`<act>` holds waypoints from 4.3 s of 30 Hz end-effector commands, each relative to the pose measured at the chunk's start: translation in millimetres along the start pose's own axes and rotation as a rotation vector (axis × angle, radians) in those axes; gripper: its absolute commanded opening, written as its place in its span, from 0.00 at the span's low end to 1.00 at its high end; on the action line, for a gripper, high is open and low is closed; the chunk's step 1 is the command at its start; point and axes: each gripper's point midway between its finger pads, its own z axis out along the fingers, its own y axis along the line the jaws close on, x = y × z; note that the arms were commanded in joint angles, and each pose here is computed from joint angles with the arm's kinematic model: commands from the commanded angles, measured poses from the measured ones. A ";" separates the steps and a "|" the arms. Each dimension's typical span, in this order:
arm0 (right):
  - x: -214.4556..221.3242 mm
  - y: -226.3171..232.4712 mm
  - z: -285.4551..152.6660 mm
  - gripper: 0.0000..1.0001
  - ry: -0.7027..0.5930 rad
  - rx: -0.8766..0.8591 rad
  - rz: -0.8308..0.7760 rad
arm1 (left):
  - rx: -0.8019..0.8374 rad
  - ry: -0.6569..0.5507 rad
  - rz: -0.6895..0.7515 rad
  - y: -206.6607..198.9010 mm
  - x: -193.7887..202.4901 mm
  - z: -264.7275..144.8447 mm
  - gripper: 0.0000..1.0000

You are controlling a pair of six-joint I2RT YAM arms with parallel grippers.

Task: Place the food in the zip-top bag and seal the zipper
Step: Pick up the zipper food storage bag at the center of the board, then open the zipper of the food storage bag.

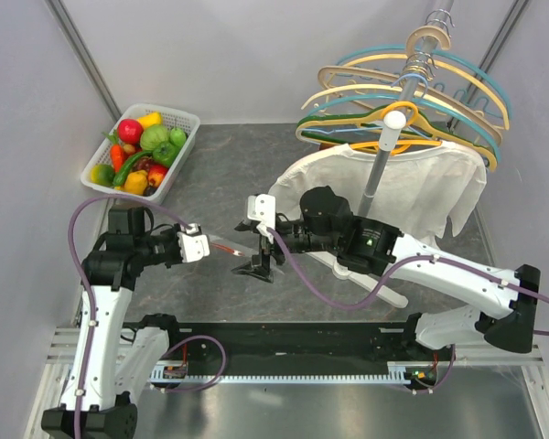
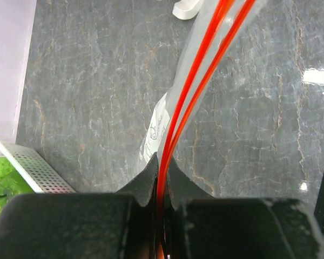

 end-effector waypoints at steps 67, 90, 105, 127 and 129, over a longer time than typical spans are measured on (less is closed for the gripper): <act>48.1 12.8 28.1 0.32 0.177 0.002 0.482 | -0.028 -0.048 0.247 16.0 -10.7 1.1 0.02; 74.7 -22.3 44.5 0.18 0.280 0.217 0.320 | 0.027 -0.036 0.059 20.8 -7.2 9.4 0.02; 71.6 -63.6 41.1 0.00 0.300 0.423 0.166 | 0.111 -0.025 -0.030 4.2 -4.1 12.1 0.02; 49.3 -64.3 24.9 0.00 0.154 0.164 0.549 | -0.291 -0.243 -0.465 101.5 -81.8 -26.7 0.89; 47.1 -70.6 31.1 0.00 0.135 0.182 0.568 | -0.435 -0.218 -0.553 125.0 -81.6 -45.8 0.86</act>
